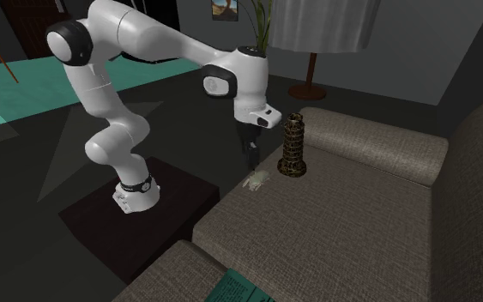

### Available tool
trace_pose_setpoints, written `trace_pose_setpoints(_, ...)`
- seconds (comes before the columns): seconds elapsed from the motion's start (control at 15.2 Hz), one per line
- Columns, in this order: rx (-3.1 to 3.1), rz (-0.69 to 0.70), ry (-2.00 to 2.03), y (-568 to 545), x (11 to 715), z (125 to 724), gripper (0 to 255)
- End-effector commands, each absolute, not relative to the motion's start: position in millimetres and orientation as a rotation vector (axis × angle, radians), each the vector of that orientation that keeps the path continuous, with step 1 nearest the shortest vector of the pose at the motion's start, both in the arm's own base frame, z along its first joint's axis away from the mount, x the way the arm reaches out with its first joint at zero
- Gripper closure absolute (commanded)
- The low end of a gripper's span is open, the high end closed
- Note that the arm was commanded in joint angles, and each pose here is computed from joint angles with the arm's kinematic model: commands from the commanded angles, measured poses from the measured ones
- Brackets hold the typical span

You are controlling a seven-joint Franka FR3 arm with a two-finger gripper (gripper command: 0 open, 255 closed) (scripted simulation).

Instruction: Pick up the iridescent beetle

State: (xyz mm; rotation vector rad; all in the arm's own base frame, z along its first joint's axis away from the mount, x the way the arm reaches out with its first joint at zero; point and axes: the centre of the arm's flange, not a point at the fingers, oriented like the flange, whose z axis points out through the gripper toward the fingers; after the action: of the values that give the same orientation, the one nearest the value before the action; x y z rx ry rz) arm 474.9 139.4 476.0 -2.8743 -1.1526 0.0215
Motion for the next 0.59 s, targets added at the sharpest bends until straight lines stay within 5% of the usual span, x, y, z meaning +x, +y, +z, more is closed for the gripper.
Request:
trace_pose_setpoints(0.0,-2.838,0.042,-1.25,159.9,487.1,459.2,0)
trace_pose_setpoints(0.53,-2.718,0.105,-1.52,221.1,507.4,397.5,0)
